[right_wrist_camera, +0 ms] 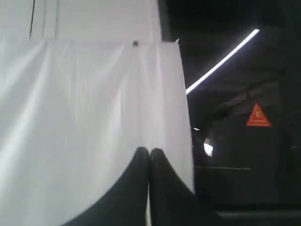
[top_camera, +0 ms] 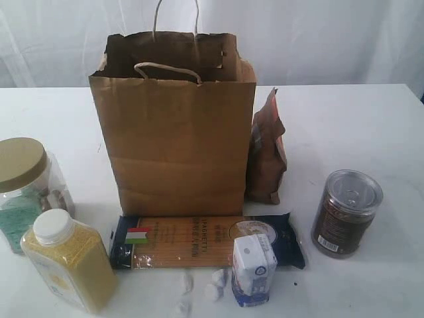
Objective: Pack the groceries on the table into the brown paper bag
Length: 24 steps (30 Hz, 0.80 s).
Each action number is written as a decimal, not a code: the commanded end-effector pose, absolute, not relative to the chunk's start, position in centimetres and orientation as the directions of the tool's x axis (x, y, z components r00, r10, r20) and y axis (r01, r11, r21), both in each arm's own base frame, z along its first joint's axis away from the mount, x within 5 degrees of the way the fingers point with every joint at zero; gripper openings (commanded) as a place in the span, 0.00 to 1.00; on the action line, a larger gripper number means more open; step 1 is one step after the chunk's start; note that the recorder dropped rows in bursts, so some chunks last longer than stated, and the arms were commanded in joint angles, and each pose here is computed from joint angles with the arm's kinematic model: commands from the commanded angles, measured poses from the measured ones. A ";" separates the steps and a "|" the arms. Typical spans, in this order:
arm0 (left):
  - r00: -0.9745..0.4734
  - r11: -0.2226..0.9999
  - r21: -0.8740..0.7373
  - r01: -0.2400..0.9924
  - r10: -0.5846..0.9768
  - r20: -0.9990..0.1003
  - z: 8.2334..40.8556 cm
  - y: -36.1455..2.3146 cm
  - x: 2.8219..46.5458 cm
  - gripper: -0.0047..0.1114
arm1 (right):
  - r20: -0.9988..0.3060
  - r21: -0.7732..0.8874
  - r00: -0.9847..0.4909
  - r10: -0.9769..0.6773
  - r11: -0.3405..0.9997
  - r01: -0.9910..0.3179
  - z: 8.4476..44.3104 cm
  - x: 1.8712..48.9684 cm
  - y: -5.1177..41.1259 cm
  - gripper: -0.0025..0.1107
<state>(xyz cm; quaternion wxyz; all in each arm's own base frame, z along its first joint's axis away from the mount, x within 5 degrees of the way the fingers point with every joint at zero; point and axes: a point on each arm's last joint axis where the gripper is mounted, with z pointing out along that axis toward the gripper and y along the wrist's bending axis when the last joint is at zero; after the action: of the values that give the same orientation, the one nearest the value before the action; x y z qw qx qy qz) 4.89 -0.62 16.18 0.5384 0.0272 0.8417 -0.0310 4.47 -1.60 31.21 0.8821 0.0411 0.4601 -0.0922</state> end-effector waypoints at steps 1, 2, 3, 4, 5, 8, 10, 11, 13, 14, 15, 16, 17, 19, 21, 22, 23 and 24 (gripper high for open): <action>-0.420 0.996 -0.028 0.089 0.012 -0.907 16.0 -0.7 4.9 0.04 | -0.837 -0.393 0.271 -0.474 0.868 0.304 30.0 8.1 -1.4 0.02; -0.420 0.996 -0.028 0.089 0.012 -0.907 16.0 -0.7 4.9 0.04 | -0.837 -0.391 0.265 -0.479 0.862 0.322 30.1 8.6 -1.5 0.02; -0.420 0.996 -0.028 0.089 0.012 -0.907 16.0 -0.7 4.9 0.04 | -0.842 -0.395 0.250 -0.479 0.861 0.321 30.2 9.2 -1.5 0.02; -0.420 0.996 -0.028 0.089 0.012 -0.907 16.0 -0.7 4.9 0.04 | -0.853 -0.395 0.228 -0.470 0.866 0.306 30.5 10.1 -1.5 0.02; -0.420 0.996 -0.028 0.089 0.012 -0.907 16.0 -0.7 4.9 0.04 | -0.859 -0.396 0.216 -0.464 0.870 0.295 30.8 10.8 -1.4 0.02; -0.420 0.996 -0.028 0.089 0.012 -0.907 16.0 -0.7 4.9 0.04 | -0.884 -0.382 0.184 -0.429 0.892 0.242 32.7 13.1 -1.0 0.02; -0.420 0.996 -0.028 0.089 0.012 -0.907 16.0 -0.7 4.9 0.04 | -0.909 -0.351 0.170 -0.381 0.919 0.182 34.6 14.6 -0.6 0.02; -0.420 0.996 -0.028 0.089 0.012 -0.907 16.0 -0.7 4.9 0.04 | -0.919 -0.330 0.174 -0.355 0.931 0.156 35.8 15.1 -0.4 0.02; -0.420 0.996 -0.028 0.089 0.012 -0.907 16.0 -0.7 4.9 0.04 | -0.943 -0.304 0.122 -0.310 0.951 0.065 37.5 16.9 0.2 0.02; -0.420 0.996 -0.028 0.089 0.012 -0.907 16.0 -0.7 4.9 0.04 | -0.949 -0.309 0.071 -0.309 0.951 0.008 37.8 17.7 0.6 0.02; -0.420 0.996 -0.028 0.089 0.012 -0.907 16.0 -0.7 4.9 0.04 | -0.950 -0.311 0.009 -0.311 0.949 -0.060 38.1 18.6 1.1 0.02; -0.420 0.996 -0.028 0.089 0.012 -0.907 16.0 -0.7 4.9 0.04 | -0.946 -0.307 -0.064 -0.317 0.943 -0.133 38.0 19.7 1.6 0.02; -0.420 0.996 -0.028 0.089 0.012 -0.907 16.0 -0.7 4.9 0.04 | -0.937 -0.297 -0.132 -0.325 0.935 -0.192 37.6 20.7 2.0 0.02; -0.420 0.996 -0.028 0.089 0.012 -0.907 16.0 -0.7 4.9 0.04 | -0.886 -0.290 -0.268 -0.379 0.903 -0.318 36.5 22.4 2.7 0.02; -0.420 0.996 -0.028 0.089 0.012 -0.907 16.0 -0.7 4.9 0.04 | -0.832 -0.272 -0.361 -0.422 0.876 -0.397 35.3 23.4 3.1 0.02; -0.420 0.996 -0.028 0.089 0.012 -0.907 16.0 -0.7 4.9 0.04 | -0.804 -0.252 -0.405 -0.436 0.866 -0.432 34.6 23.8 3.2 0.02; -0.420 0.996 -0.028 0.089 0.012 -0.907 16.0 -0.7 4.9 0.04 | -0.773 -0.236 -0.443 -0.453 0.855 -0.462 33.9 23.9 3.3 0.02; -0.420 0.996 -0.028 0.089 0.012 -0.907 16.0 -0.7 4.9 0.04 | -0.746 -0.220 -0.474 -0.469 0.844 -0.489 33.4 23.9 3.4 0.02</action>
<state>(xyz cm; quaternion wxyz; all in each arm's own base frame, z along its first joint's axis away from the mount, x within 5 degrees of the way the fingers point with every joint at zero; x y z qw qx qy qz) 4.89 -0.62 16.18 0.5384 0.0272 0.8417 -0.0310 23.86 3.14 34.54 0.4961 -0.2481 0.8321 -0.0057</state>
